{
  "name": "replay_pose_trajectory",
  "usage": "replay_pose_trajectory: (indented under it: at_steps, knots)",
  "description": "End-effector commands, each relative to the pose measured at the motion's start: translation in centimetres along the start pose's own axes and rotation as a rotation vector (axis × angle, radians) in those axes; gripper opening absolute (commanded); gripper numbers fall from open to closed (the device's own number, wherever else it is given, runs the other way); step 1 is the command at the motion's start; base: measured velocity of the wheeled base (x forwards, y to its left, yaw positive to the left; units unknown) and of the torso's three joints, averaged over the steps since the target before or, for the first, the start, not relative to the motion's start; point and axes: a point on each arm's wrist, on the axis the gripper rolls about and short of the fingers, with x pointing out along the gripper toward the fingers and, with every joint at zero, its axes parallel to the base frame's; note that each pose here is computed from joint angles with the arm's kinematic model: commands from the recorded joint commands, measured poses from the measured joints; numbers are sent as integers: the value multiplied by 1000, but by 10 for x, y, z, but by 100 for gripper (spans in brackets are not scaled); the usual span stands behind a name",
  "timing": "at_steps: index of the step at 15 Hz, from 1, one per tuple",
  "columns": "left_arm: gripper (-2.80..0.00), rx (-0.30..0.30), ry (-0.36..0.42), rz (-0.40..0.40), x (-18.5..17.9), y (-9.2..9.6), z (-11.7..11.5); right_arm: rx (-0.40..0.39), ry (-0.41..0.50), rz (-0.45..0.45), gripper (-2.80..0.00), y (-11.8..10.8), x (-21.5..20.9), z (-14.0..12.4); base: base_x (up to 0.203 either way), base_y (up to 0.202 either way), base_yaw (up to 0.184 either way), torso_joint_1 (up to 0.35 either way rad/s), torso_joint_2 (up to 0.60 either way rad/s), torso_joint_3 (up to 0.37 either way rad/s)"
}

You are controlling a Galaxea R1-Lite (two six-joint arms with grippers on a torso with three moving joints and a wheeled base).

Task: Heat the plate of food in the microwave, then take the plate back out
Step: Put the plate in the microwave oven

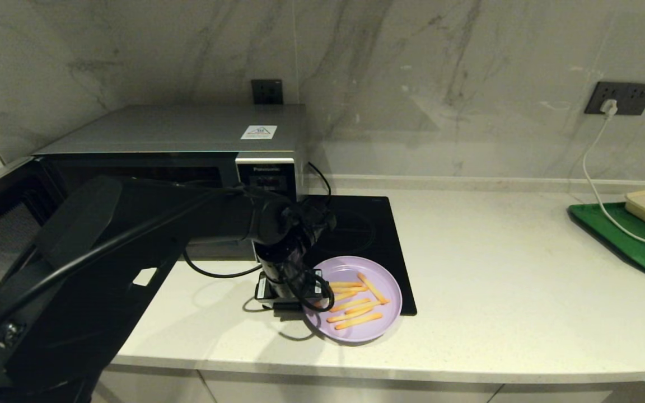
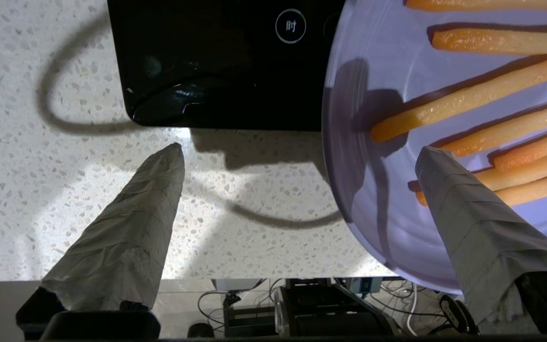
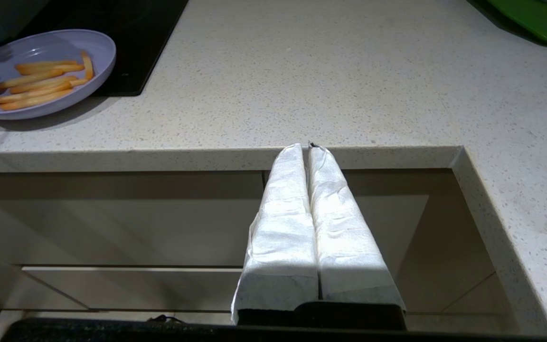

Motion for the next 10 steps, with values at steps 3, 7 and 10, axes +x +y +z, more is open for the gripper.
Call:
replay_pose_trajectory:
  at_steps: [3, 7, 10]
  knots:
    - [0, 1, 6, 39, 11, -1, 0, 1, 2, 1, -280, 0, 0, 0, 0, 0, 0, 0, 0, 0]
    - [0, 0, -4, 53, 11, 0, 0, 0, 2, 0, -280, 0, 0, 0, 0, 0, 0, 0, 0, 0]
    - [0, 2, -2, 54, 12, 0, -1, 1, 2, 0, -280, 0, 0, 0, 0, 0, 0, 0, 0, 0]
